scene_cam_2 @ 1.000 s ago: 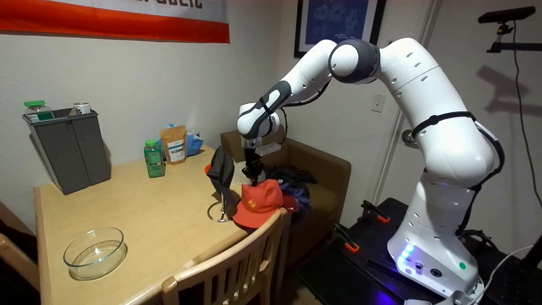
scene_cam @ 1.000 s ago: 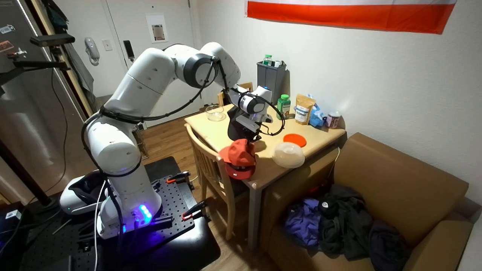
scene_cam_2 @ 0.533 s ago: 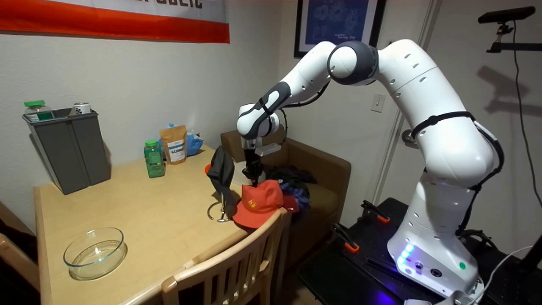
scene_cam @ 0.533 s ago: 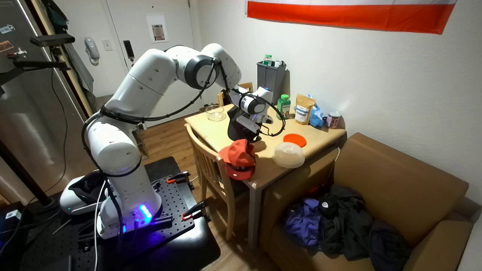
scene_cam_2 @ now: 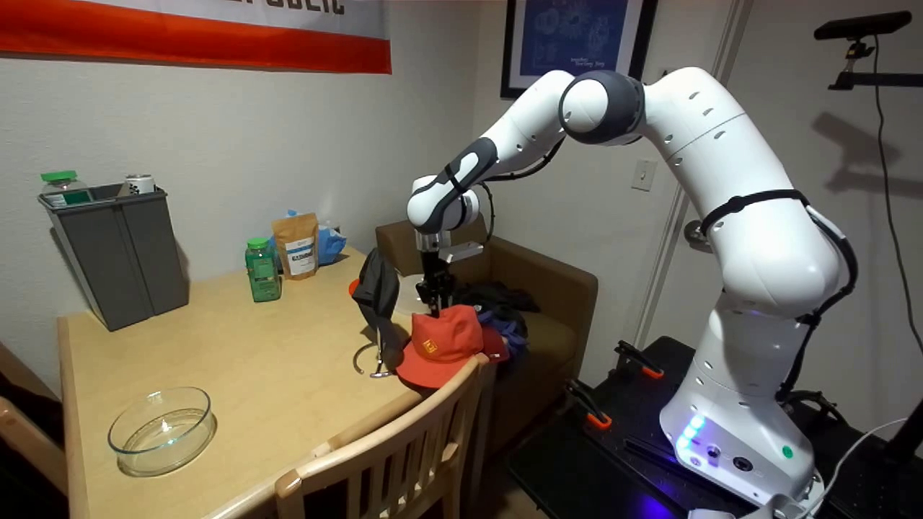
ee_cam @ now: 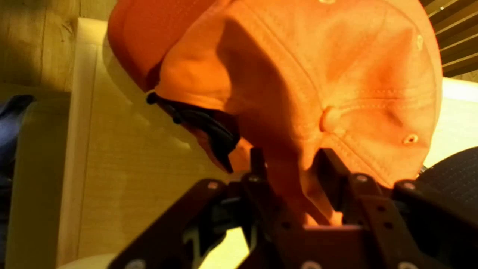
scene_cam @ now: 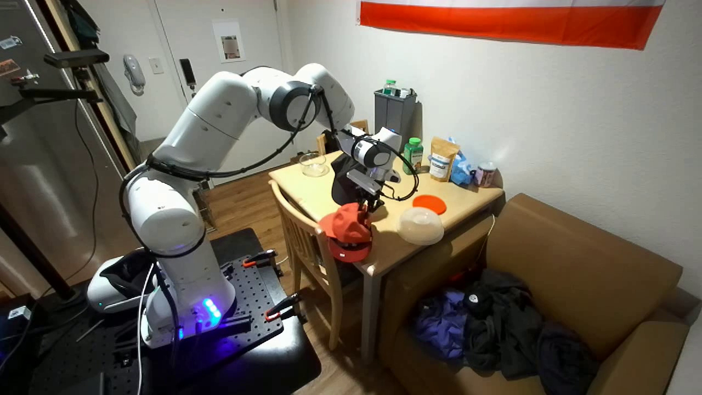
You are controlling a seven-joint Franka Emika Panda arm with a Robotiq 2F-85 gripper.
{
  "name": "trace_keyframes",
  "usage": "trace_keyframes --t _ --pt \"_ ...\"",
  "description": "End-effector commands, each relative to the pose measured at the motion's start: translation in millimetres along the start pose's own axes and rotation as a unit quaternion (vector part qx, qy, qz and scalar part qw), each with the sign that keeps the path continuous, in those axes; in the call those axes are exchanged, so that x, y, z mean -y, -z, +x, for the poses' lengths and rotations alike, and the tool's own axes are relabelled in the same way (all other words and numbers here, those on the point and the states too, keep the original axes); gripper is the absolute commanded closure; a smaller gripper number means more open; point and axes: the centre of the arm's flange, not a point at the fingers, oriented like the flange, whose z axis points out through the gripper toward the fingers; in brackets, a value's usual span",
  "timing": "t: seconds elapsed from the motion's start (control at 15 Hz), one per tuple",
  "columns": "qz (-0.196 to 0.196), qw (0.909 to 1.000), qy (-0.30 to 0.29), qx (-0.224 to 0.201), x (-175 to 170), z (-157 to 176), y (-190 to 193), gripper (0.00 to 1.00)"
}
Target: Put the orange cap on the table
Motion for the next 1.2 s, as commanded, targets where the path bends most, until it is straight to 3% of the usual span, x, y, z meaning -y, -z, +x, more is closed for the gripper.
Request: trace_keyframes --t 0.0,0.2,0.27,0.73,1.13 --pt "0.015 0.9998 -0.015 0.002 -2.8 -16.6 17.3 0.27" --pt "0.002 0.9997 -0.022 -0.010 7.8 -35.7 41.7 0.04" --pt "-0.004 0.9997 -0.021 -0.014 14.3 -45.0 54.1 0.01" --pt "-0.036 0.9983 -0.029 -0.035 65.5 -109.9 130.2 0.00" --pt "-0.062 0.9966 -0.034 -0.042 103.7 -159.4 167.8 0.00"
